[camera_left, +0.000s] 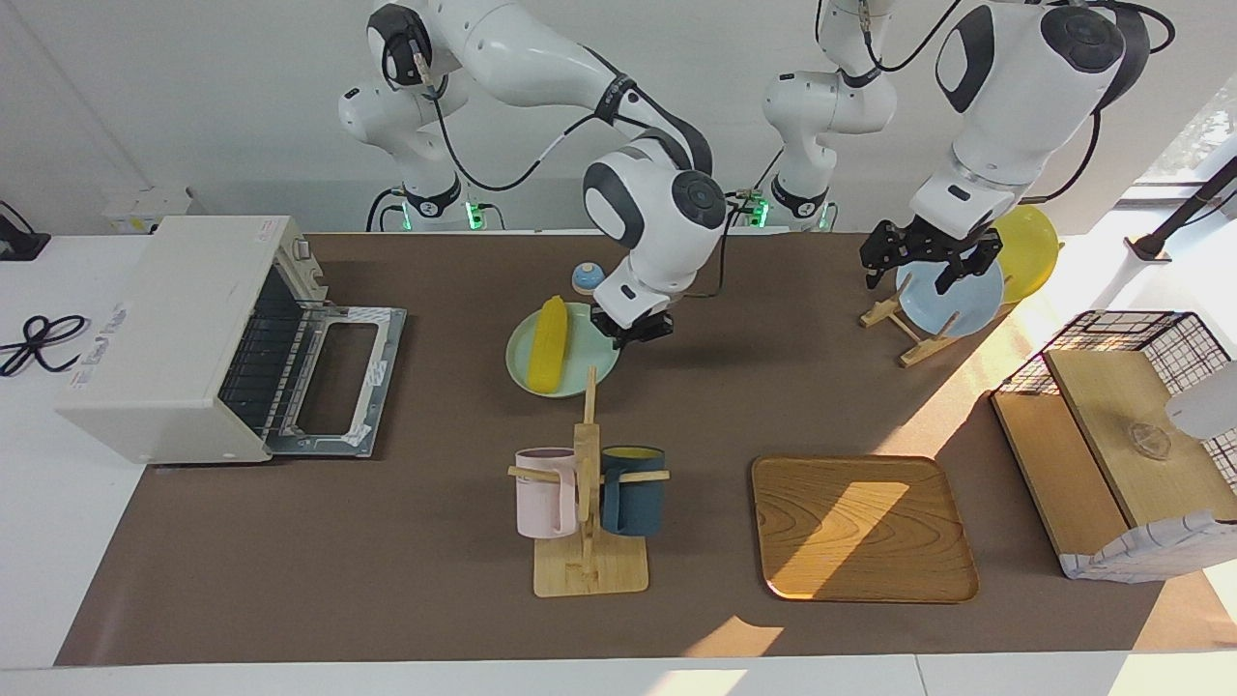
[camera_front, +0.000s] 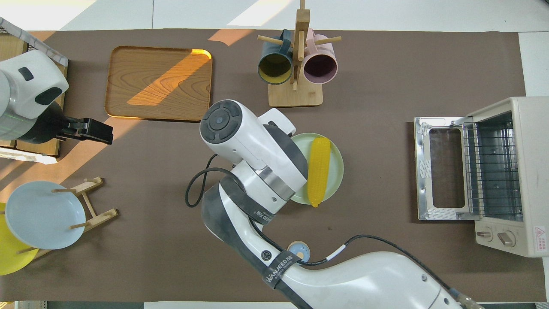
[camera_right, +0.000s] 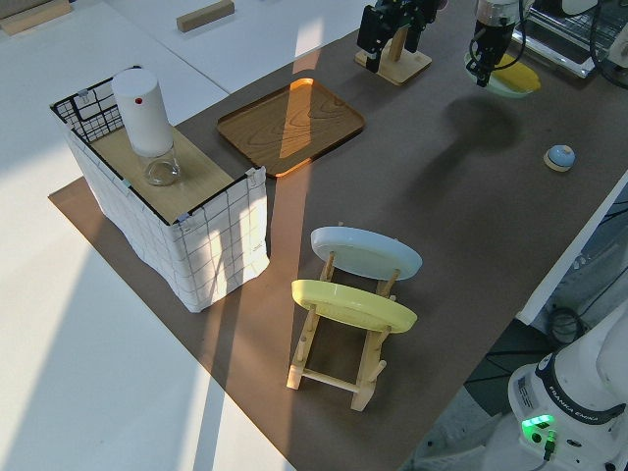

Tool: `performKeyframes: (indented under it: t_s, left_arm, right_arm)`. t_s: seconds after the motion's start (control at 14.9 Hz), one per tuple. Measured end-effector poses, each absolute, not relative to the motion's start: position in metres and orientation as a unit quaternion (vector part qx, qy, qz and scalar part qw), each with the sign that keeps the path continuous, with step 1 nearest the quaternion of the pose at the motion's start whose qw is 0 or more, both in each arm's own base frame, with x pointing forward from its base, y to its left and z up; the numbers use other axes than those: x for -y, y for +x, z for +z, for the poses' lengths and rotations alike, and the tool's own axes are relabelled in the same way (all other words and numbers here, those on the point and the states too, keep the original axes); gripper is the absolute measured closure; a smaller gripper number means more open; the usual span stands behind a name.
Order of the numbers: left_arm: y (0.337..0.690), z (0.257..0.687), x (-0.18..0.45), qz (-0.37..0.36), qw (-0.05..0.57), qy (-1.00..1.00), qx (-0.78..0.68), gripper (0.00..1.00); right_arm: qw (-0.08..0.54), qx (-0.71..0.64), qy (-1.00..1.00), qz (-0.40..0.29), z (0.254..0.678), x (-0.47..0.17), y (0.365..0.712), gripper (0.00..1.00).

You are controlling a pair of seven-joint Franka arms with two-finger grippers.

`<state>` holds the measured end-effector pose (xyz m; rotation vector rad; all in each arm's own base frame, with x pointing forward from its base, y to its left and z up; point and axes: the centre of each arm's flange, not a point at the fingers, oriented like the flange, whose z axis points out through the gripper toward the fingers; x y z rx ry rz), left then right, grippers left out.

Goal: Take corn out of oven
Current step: 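Pull the green plate with corn out and set it on the table, then release the plate with the right gripper while the left gripper reaches the corn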

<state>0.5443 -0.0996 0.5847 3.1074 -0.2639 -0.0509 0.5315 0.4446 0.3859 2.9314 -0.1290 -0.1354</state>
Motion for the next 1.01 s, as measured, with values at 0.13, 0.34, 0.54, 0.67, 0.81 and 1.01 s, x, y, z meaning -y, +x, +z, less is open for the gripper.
performKeyframes:
  t_s: [0.13, 0.34, 0.54, 0.67, 0.81, 1.01]
  left_arm:
    - [0.545, 0.585, 0.098, -0.016, 0.011, 0.996, 0.083, 0.00]
    - [0.546, 0.585, 0.094, -0.015, 0.011, 0.997, 0.079, 0.00]
    - [0.546, 0.585, 0.093, -0.014, 0.012, 0.997, 0.079, 0.00]
    - [0.546, 0.585, 0.090, -0.014, 0.012, 0.997, 0.076, 0.00]
    - [0.547, 0.585, 0.088, -0.013, 0.012, 0.997, 0.074, 0.00]
    - [0.547, 0.585, 0.090, -0.012, 0.012, 0.997, 0.075, 0.00]
  right_arm:
    - [0.073, 0.052, 0.996, -0.027, 0.382, -0.465, 0.528, 0.97]
    - [0.014, 0.085, 0.996, -0.012, 0.362, -0.482, 0.524, 0.97]
    - [-0.010, 0.106, 0.994, 0.001, 0.345, -0.478, 0.529, 0.94]
    - [-0.019, 0.111, 0.994, 0.008, 0.348, -0.476, 0.534, 0.81]
    - [-0.013, 0.108, 0.994, 0.008, 0.358, -0.465, 0.542, 0.67]
    - [0.008, 0.104, 0.995, -0.004, 0.396, -0.408, 0.576, 0.73]
